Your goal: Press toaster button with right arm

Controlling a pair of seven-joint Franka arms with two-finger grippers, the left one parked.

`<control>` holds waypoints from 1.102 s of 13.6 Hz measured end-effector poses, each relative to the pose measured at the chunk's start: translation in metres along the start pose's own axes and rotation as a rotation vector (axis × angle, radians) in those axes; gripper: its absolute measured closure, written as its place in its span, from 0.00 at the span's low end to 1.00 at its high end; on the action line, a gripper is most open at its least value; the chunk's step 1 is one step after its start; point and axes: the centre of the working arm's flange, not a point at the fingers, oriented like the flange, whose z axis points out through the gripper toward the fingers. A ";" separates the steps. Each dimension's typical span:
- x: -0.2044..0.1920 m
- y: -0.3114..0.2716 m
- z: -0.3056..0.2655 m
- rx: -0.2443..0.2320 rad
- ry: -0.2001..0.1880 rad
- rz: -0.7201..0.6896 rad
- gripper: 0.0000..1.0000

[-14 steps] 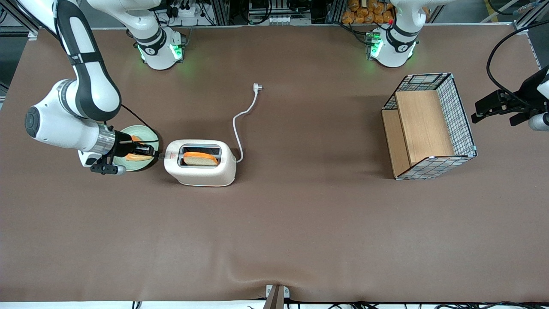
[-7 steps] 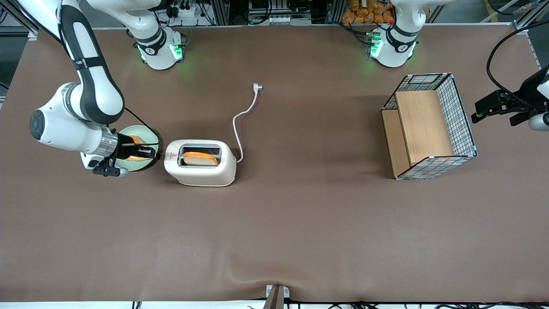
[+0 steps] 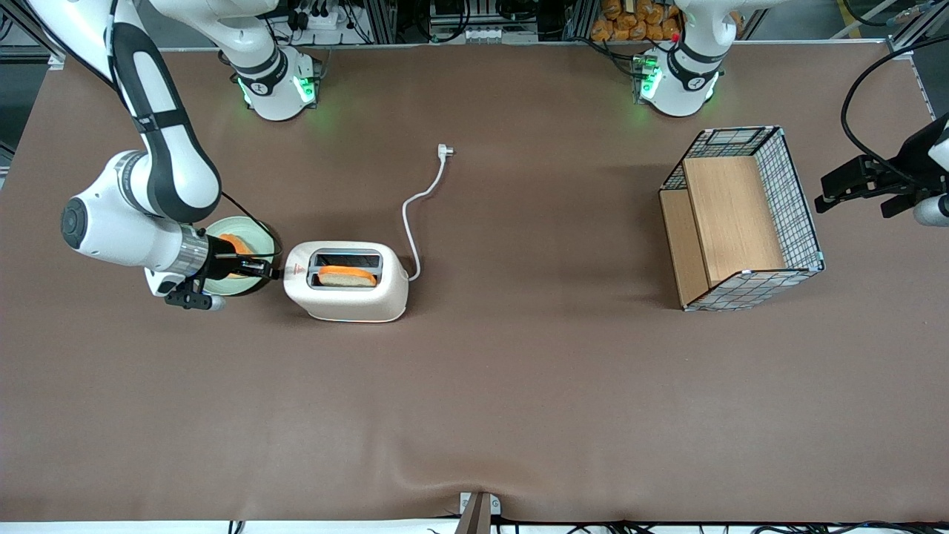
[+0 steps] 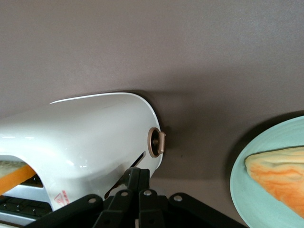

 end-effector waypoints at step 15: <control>0.006 0.014 0.022 0.021 -0.005 -0.038 0.99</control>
